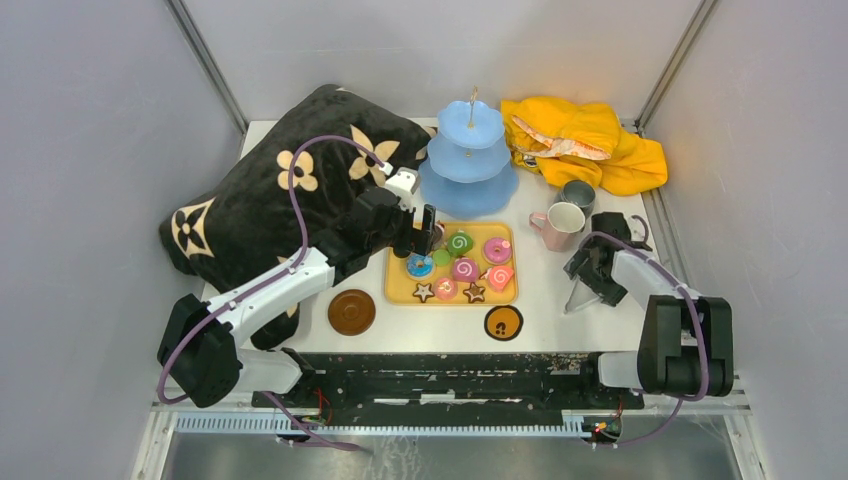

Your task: Serve the afternoon tea

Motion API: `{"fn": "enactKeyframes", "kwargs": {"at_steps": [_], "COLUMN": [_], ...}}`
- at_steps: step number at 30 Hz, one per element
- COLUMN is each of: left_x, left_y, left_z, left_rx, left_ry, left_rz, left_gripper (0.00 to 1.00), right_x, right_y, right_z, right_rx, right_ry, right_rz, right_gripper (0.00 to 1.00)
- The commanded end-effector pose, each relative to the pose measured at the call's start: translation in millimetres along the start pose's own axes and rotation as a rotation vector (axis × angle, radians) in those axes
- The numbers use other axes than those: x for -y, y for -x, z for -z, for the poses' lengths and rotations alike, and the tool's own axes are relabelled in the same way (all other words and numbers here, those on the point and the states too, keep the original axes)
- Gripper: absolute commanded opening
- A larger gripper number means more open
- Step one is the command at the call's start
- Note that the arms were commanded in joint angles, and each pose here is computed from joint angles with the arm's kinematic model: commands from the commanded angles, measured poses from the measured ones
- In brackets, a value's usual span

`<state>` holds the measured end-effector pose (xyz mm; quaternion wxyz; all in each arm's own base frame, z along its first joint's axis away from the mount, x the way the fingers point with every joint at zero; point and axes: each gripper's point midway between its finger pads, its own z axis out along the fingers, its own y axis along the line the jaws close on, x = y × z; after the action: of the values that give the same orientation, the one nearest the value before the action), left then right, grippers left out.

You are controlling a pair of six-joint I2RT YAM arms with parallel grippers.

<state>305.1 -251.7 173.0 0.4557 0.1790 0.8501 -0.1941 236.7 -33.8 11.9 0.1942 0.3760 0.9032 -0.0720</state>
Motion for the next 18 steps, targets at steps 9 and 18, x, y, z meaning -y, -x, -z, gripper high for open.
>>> {"fn": "enactKeyframes", "kwargs": {"at_steps": [9,18], "left_x": [6.5,7.0], "left_y": [22.6,23.8], "left_z": [6.4,5.5], "left_rx": [0.058,0.059], "left_ry": [-0.025,-0.025], "left_rz": [-0.033,-0.039], "left_gripper": [0.99,0.99], "right_x": [7.9,14.4], "right_y": [23.7,29.3], "right_z": [2.7,28.6], "right_rx": [0.108,0.128], "right_ry": [0.02,0.029], "right_rz": [-0.065,-0.064], "right_gripper": [0.4,0.03]}}
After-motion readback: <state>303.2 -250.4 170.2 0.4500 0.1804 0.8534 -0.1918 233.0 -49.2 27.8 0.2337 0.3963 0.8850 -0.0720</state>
